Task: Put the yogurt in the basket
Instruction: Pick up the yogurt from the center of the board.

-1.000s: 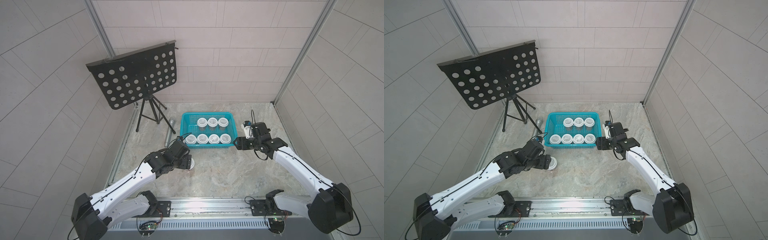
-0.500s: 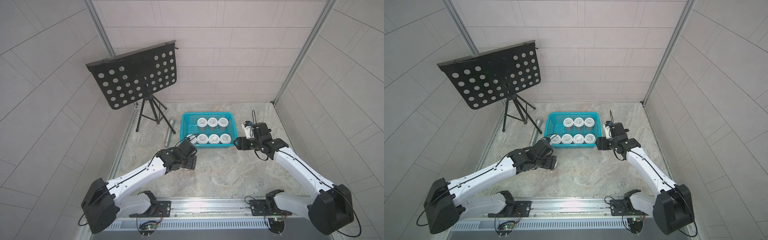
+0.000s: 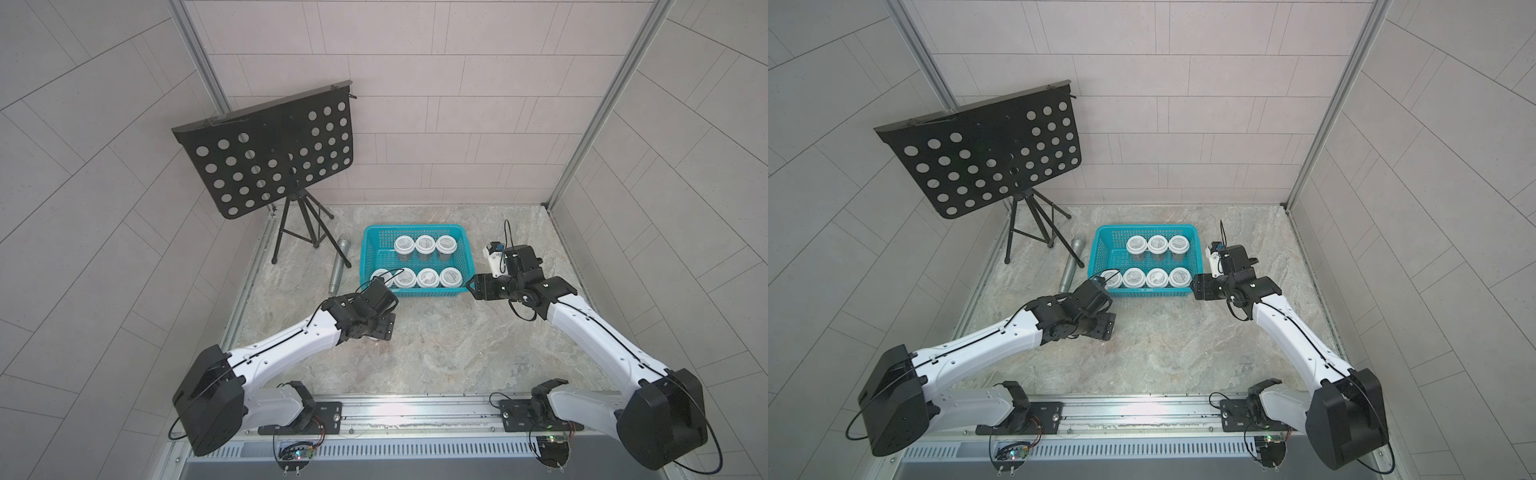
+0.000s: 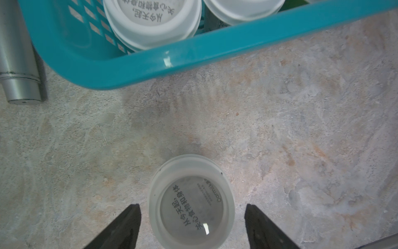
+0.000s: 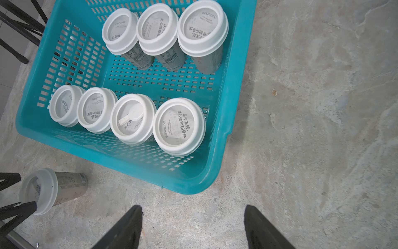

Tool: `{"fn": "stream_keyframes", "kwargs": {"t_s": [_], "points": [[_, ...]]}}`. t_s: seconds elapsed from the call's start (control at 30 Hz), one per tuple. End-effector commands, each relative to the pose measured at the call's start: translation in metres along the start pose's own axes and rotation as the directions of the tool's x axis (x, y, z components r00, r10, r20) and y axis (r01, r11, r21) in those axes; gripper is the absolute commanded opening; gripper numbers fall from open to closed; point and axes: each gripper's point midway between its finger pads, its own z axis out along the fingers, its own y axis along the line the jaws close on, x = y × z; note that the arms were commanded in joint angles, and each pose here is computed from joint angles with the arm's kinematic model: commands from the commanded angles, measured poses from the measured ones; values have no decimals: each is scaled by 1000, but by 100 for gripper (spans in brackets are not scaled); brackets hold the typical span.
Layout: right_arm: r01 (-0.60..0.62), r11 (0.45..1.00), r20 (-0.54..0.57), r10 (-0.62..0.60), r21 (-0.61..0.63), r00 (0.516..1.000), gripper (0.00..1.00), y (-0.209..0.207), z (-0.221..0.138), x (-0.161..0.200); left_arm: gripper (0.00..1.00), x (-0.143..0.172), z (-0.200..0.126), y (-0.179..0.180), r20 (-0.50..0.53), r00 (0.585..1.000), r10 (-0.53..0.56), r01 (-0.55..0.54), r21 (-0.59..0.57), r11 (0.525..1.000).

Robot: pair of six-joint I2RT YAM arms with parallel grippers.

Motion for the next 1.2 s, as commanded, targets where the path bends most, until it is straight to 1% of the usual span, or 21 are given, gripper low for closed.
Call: {"fn": "stream_keyframes", "kwargs": {"t_s": [0.0, 0.3, 0.63, 0.8, 1.03, 1.17], "points": [[-13, 1000, -6, 13, 5, 1000, 78, -3, 0, 3, 82, 1, 4, 1, -7, 1000, 22, -22, -18, 1000], [-15, 1000, -11, 15, -1, 1000, 78, -2, 1, 3, 81, 3, 8, 5, -15, 1000, 27, -28, -45, 999], [-16, 1000, -19, 16, 2, 1000, 78, -3, 3, 5, 73, 9, 13, 11, -35, 999, 28, -31, -75, 997], [-16, 1000, -23, 16, 3, 1000, 78, -3, 4, 6, 73, 13, 16, 14, -45, 999, 26, -30, -87, 996], [-17, 1000, -21, 17, 3, 1000, 78, -3, 3, 6, 78, 22, 21, 20, -64, 998, 21, -28, -110, 994], [-18, 1000, -20, 18, 3, 1000, 78, -3, 4, 6, 77, 24, 23, 22, -68, 997, 22, -29, -117, 993]]}}
